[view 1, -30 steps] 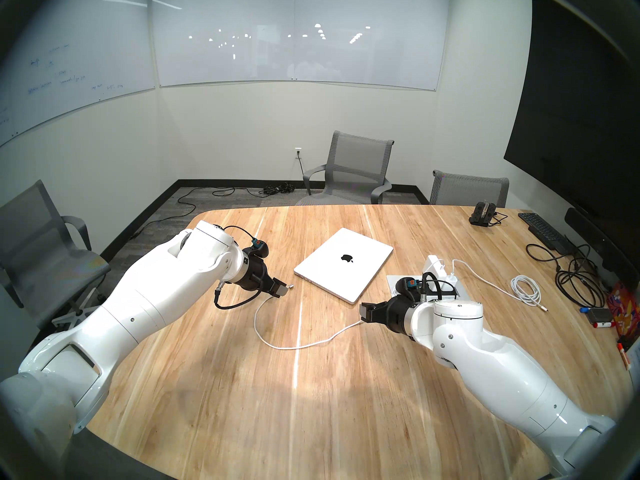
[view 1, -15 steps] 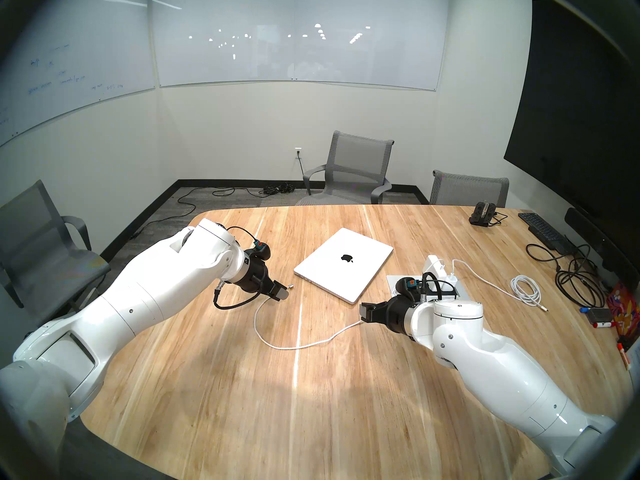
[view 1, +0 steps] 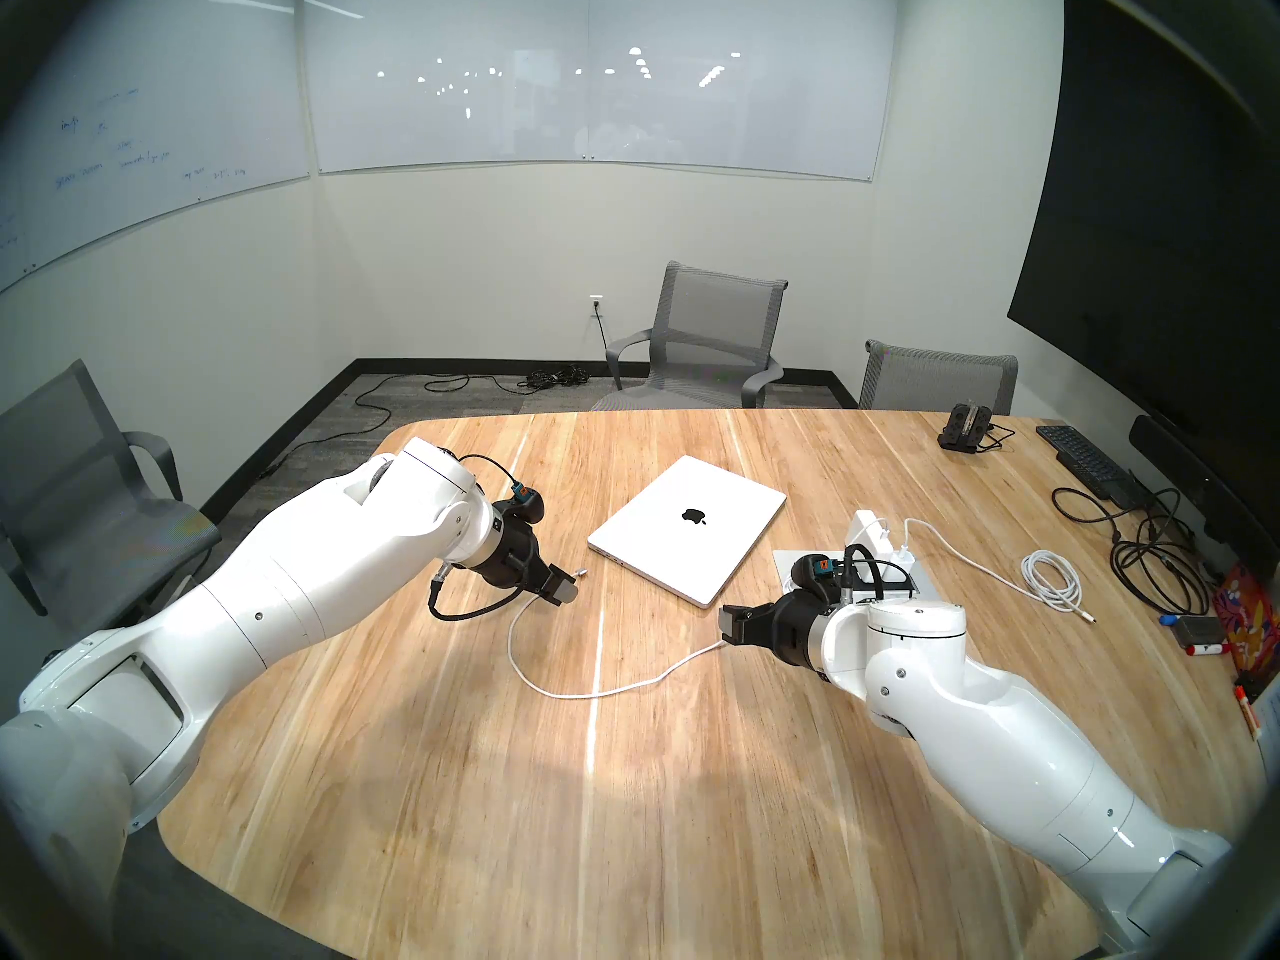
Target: Plug the charging cable into the port of a MacBook
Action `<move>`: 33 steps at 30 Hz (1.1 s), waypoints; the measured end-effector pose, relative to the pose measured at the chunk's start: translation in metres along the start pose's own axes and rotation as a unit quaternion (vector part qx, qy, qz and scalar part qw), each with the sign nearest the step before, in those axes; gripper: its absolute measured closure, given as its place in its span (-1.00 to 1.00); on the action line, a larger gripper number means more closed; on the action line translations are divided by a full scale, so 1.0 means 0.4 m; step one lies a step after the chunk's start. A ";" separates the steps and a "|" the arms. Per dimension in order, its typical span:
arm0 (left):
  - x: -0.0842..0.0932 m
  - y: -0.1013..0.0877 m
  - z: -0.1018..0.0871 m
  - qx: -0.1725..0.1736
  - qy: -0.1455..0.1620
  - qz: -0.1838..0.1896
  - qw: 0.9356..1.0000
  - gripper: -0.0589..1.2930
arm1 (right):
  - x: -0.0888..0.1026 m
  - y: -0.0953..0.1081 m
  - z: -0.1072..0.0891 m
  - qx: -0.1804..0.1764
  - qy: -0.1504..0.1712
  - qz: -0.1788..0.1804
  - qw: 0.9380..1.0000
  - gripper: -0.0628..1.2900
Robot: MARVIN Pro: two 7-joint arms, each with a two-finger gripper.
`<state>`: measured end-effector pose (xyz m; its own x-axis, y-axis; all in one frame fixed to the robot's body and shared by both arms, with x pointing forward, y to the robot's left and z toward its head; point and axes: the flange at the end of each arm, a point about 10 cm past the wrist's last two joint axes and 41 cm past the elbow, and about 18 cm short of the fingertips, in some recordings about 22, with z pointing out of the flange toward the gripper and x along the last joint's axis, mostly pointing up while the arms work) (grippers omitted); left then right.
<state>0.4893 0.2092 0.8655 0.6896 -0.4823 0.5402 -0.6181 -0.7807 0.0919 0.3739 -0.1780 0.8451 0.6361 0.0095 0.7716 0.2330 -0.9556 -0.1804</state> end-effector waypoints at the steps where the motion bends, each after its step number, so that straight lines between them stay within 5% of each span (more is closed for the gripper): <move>1: 0.001 -0.002 -0.001 0.000 0.001 -0.001 1.000 -0.95 | 0.000 0.000 0.000 0.000 0.000 0.000 1.000 -0.90; 33: -0.004 -0.045 0.028 0.001 -0.022 -0.033 0.999 -0.95 | 0.000 0.000 0.000 0.000 0.000 0.000 1.000 -0.90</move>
<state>0.5037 0.2196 0.8536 0.7441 -0.4470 0.4965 -0.5702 -0.8122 0.1235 0.3739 -0.1780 0.8451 0.6361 0.0095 0.7715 0.2330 -0.9556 -0.1804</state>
